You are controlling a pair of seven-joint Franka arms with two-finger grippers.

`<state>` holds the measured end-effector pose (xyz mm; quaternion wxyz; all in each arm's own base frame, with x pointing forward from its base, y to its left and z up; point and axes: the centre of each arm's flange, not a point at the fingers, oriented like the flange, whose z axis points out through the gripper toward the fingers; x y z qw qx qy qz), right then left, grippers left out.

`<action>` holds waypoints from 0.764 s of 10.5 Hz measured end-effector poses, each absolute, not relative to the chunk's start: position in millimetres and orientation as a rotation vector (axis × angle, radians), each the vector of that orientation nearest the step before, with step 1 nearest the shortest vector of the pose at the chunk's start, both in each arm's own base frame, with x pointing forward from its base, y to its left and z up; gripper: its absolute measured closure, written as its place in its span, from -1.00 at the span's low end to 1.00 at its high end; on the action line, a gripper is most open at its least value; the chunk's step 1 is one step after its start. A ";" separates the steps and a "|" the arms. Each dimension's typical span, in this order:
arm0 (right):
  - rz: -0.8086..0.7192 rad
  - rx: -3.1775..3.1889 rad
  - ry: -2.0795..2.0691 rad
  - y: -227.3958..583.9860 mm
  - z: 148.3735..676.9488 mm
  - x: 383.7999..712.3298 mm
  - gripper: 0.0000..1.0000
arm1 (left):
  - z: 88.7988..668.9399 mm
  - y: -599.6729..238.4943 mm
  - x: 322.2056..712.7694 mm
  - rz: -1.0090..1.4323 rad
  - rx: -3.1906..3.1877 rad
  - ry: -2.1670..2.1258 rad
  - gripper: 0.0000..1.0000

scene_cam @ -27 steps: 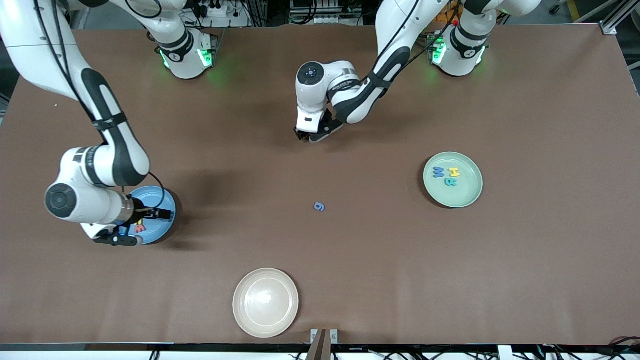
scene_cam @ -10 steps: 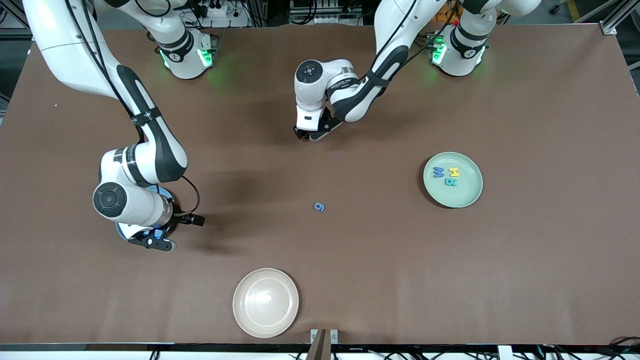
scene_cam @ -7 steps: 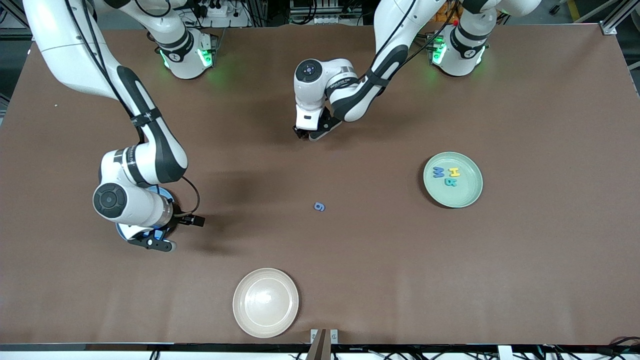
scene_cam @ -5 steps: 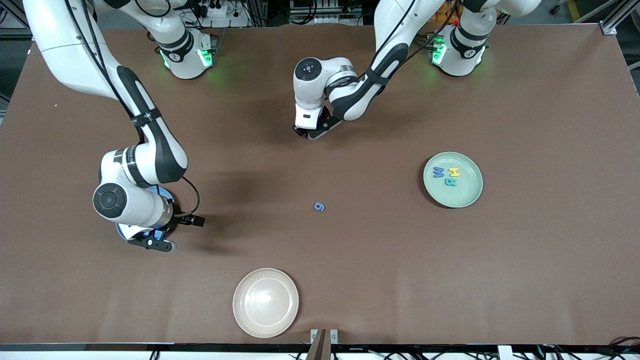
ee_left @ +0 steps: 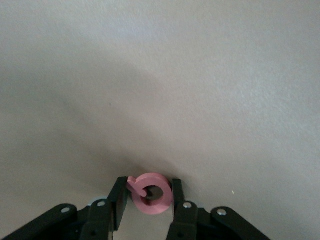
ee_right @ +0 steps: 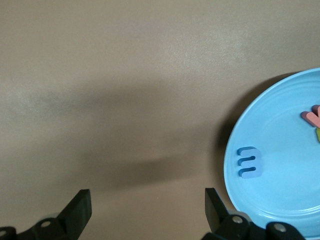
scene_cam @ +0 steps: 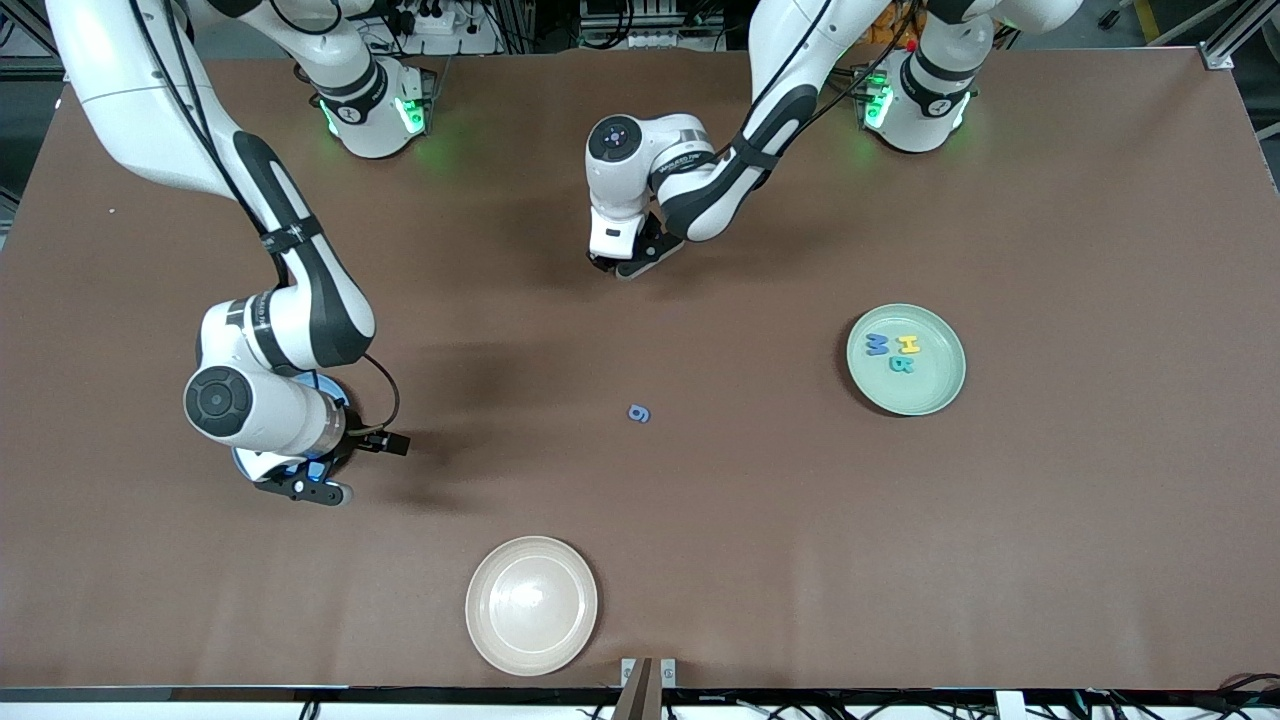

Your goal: Sort upper and lower case letters into plates

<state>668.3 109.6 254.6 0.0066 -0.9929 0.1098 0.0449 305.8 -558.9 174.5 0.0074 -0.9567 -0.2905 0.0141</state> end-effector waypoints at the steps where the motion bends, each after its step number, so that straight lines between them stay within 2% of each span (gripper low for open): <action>1: 0.136 -3.106 0.349 113.9 255.8 668.5 -1.00 | 180.7 -553.9 314.8 0.034 -2.981 -0.881 0.19; 6: 0.132 -3.100 0.391 137.8 255.6 667.0 -1.00 | 234.8 -486.9 402.6 0.048 -2.962 -0.673 0.19; 8: 0.137 -3.095 0.447 189.5 246.4 660.3 -1.00 | 235.3 -437.5 438.6 0.096 -2.937 -0.562 0.19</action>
